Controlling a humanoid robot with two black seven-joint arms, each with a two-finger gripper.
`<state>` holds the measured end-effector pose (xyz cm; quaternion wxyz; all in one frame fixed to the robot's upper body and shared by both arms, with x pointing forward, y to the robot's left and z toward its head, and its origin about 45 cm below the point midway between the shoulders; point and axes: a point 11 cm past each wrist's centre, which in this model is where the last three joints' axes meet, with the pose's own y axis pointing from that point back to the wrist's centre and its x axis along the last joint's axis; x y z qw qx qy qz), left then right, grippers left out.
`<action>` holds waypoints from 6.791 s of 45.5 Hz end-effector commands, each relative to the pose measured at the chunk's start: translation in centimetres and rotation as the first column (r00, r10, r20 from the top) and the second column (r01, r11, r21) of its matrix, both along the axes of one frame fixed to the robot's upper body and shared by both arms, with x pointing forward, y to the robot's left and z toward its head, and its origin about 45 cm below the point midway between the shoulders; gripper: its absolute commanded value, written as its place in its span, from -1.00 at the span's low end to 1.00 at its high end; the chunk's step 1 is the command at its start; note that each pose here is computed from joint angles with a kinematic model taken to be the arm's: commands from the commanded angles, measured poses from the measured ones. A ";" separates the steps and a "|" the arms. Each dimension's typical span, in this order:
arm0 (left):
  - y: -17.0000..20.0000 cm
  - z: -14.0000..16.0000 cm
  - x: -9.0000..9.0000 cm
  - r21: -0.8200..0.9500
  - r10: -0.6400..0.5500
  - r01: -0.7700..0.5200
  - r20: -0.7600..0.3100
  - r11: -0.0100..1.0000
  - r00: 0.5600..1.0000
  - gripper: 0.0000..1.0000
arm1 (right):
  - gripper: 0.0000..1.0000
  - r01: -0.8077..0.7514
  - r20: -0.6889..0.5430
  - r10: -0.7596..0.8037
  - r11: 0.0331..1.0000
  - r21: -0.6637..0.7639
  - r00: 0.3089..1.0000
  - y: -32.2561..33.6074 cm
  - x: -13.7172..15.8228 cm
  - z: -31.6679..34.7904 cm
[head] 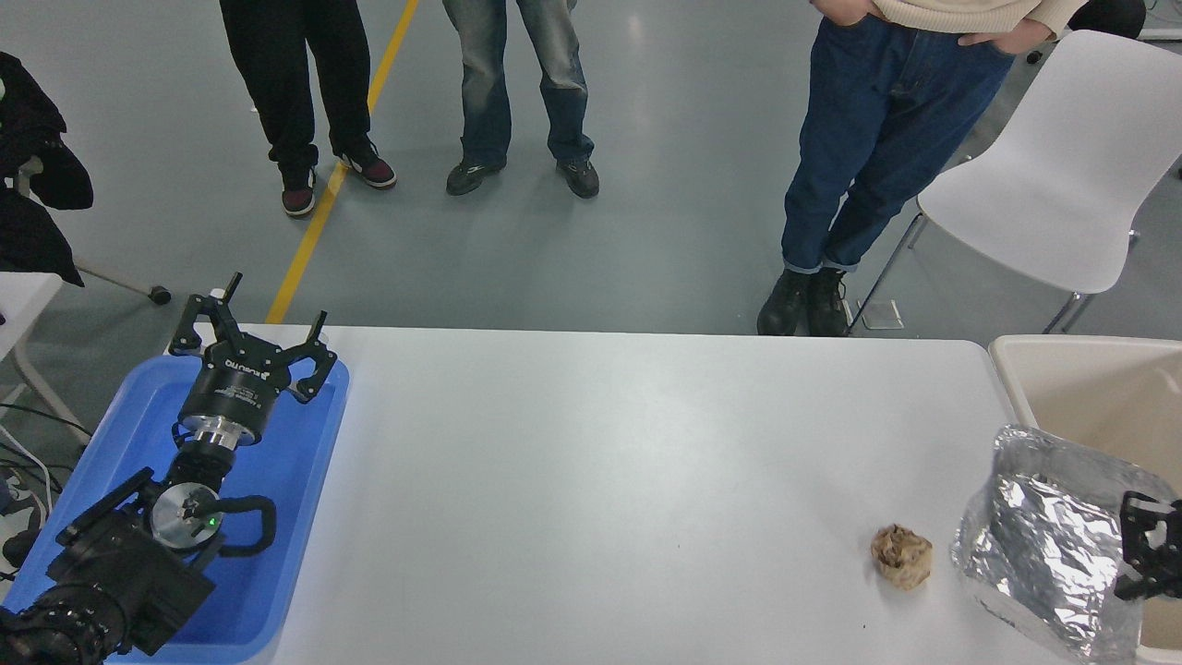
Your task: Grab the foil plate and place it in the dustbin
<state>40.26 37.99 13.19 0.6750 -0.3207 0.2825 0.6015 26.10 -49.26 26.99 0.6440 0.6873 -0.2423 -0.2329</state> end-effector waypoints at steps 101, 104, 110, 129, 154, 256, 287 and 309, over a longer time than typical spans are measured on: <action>0.0 0.0 0.0 0.001 0.001 -0.001 -0.001 1.000 1.000 1.00 | -1.00 0.173 0.418 0.071 0.838 -0.517 0.906 -11.6 4.1 -5.8; 0.0 0.0 0.0 0.001 0.001 -0.001 -0.001 1.000 1.000 1.00 | -1.00 0.188 0.418 0.076 0.812 -0.553 0.905 -12.8 3.9 -6.0; 0.1 0.0 -0.1 0.001 0.005 -0.005 -0.001 1.000 1.000 1.00 | -1.00 0.231 0.428 0.068 0.760 -0.607 0.901 -15.2 2.9 -7.2; 0.1 0.0 0.0 0.000 0.004 -0.004 0.000 1.000 1.000 1.00 | -1.00 0.390 0.554 0.031 0.677 -0.624 0.832 -16.3 1.2 -12.1; 0.1 0.0 -0.1 0.002 0.004 -0.004 -0.002 1.000 1.000 1.00 | -1.00 0.414 0.570 0.047 0.639 -0.648 0.820 -15.9 -0.1 -14.0; 0.0 0.0 0.1 0.001 0.001 -0.001 0.000 1.000 1.000 1.00 | 1.00 -0.258 0.145 0.308 0.922 -0.289 0.940 2.6 2.1 -9.4; 0.1 0.0 -0.1 0.001 0.005 -0.005 -0.001 1.000 1.000 1.00 | 1.00 -0.590 0.117 0.611 0.789 -0.172 0.783 19.0 12.0 9.4; 0.1 0.0 -0.1 0.001 0.005 -0.005 -0.001 1.000 1.000 1.00 | 1.00 -0.685 0.097 0.735 0.664 -0.300 0.671 24.5 12.7 13.4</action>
